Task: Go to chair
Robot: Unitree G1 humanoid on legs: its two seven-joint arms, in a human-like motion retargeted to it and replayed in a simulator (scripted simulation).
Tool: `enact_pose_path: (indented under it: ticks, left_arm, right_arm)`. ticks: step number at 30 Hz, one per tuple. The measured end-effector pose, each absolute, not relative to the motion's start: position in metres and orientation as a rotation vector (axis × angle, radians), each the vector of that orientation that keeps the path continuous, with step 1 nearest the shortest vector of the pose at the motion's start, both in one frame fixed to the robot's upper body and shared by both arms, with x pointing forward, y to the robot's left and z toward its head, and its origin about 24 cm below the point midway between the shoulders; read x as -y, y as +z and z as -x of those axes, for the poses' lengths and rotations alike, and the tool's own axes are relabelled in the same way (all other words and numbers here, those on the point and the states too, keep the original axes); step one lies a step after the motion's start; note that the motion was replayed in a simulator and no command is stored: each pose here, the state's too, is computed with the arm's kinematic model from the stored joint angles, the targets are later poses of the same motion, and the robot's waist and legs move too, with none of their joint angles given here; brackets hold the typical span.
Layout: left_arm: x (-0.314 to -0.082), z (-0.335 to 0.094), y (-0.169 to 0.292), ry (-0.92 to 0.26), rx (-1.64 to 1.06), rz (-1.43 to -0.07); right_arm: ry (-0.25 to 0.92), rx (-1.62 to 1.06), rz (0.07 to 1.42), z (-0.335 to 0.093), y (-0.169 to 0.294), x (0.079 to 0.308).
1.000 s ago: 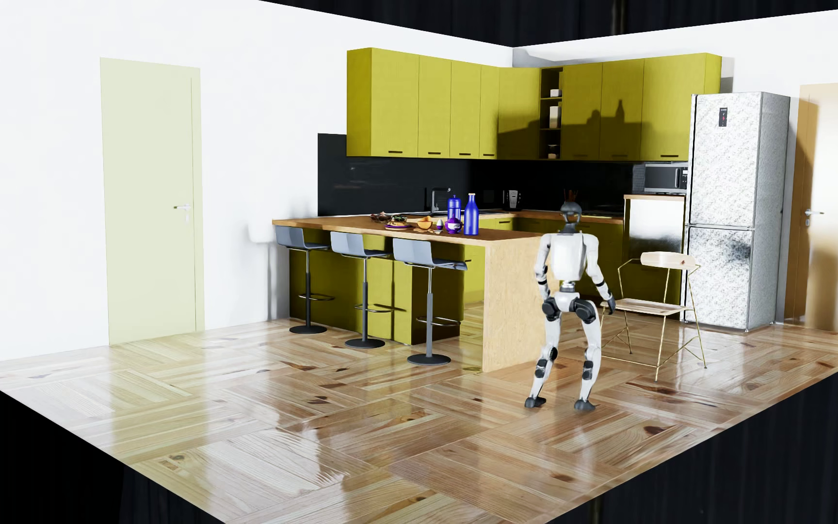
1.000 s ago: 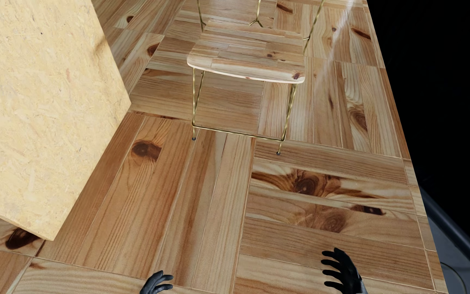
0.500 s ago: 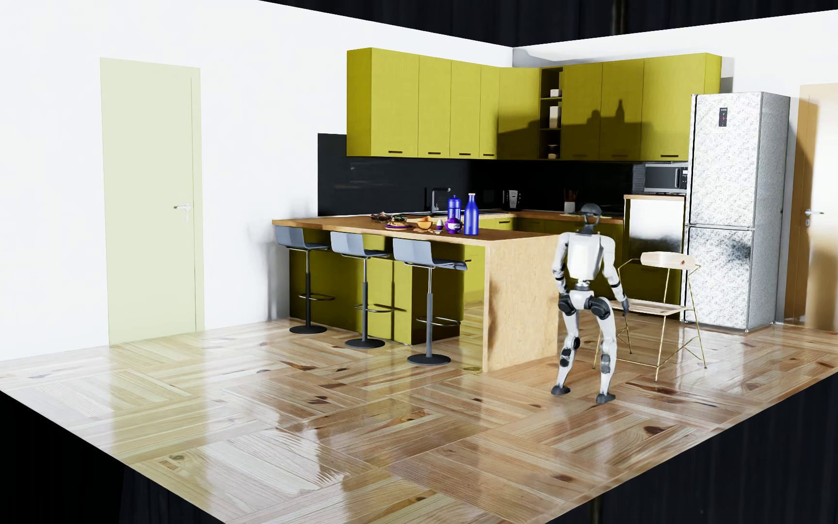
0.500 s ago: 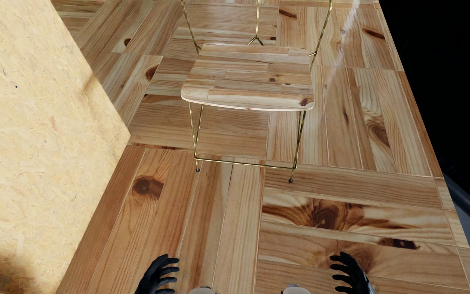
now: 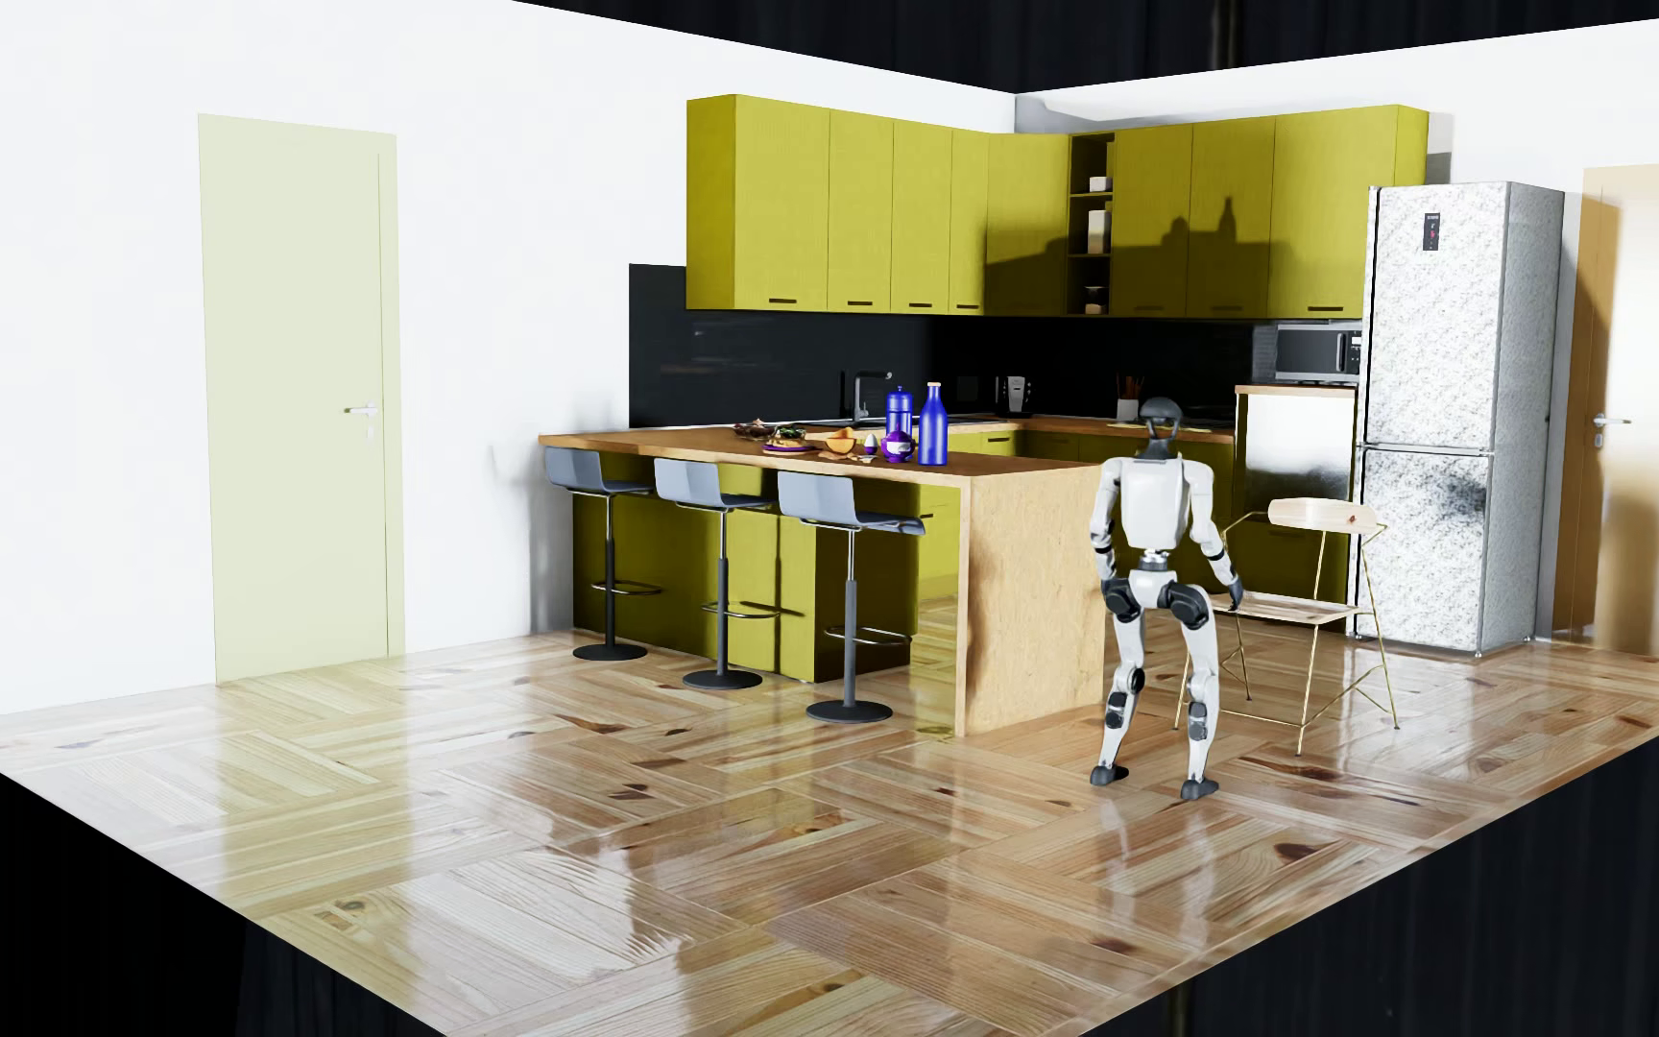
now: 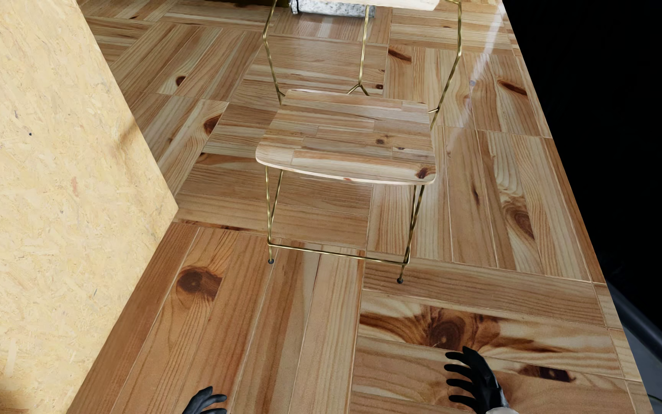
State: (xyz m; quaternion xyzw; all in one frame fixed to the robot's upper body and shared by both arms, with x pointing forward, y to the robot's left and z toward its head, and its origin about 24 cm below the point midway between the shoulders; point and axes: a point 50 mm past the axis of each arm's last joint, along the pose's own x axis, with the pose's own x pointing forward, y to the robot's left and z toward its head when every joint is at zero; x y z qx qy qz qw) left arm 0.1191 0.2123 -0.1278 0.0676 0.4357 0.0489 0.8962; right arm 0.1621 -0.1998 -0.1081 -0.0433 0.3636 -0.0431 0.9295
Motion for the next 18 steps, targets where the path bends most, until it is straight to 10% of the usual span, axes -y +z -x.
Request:
enact_pose_path:
  ticks: [18]
  left_arm:
    - [-0.202,-0.138,-0.120,0.065,-0.825,-0.169]
  right_arm:
    - [-0.112,-0.786,0.180,-0.149,-0.110,0.220]
